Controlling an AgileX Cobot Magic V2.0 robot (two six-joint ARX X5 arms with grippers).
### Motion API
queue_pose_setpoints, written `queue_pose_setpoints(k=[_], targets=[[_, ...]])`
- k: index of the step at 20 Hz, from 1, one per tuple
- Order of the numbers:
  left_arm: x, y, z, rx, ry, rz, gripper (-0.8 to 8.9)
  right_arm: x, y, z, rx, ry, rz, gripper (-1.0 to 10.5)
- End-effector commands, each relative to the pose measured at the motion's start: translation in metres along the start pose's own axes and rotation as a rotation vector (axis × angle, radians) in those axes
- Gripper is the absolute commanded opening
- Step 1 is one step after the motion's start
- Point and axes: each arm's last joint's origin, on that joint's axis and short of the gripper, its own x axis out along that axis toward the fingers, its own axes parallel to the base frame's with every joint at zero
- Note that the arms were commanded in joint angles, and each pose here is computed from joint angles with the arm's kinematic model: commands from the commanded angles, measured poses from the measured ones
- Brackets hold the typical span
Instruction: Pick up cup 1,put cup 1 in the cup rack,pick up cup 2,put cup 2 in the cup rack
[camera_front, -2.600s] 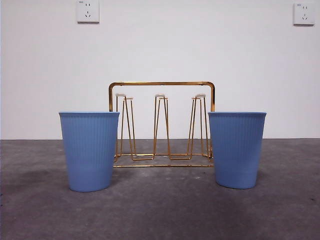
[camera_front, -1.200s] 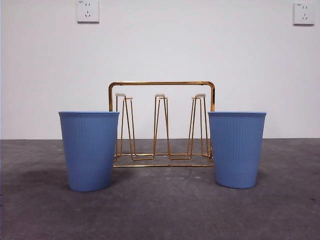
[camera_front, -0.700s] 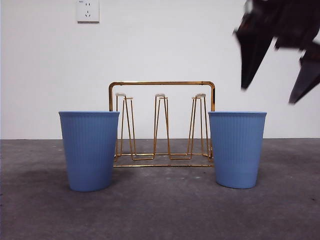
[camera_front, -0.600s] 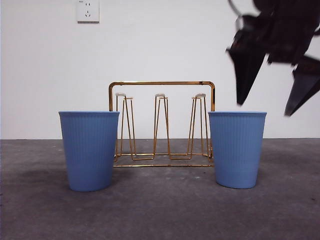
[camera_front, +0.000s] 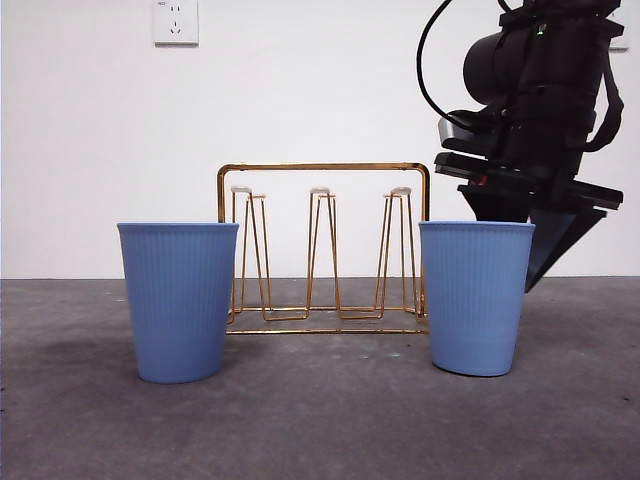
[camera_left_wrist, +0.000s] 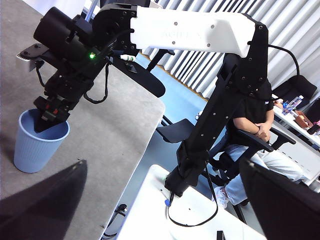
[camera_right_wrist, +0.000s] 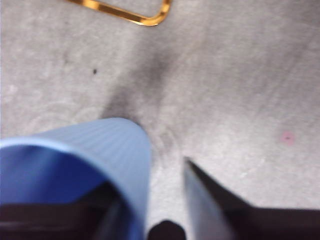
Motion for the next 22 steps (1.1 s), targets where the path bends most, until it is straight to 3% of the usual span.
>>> queue_pose_setpoints(k=[1,6,9,13,17,22], targets=[[0.000,-0.001,0.002,0.001,-0.007,-0.008,7.67,0.004,0.000,0.002,0.006,0.000,0.006,-0.1],[0.003,-0.006,0.015,0.011,-0.080,-0.059,7.67,-0.013,0.003,-0.003,-0.030,-0.022,0.042,-0.1],[0.005,-0.014,0.028,0.057,-0.154,-0.121,7.67,-0.061,0.011,-0.015,-0.059,-0.175,0.102,-0.1],[0.011,-0.024,0.050,0.108,-0.306,-0.200,7.67,-0.157,0.026,-0.056,-0.113,-0.542,0.211,-0.1],[0.029,-0.030,0.070,0.122,-0.451,-0.328,7.67,-0.245,0.038,-0.117,-0.171,-1.004,0.303,-0.1],[0.069,-0.033,0.079,0.101,-0.549,-0.515,7.67,-0.301,0.044,-0.177,-0.256,-1.383,0.327,-0.1]])
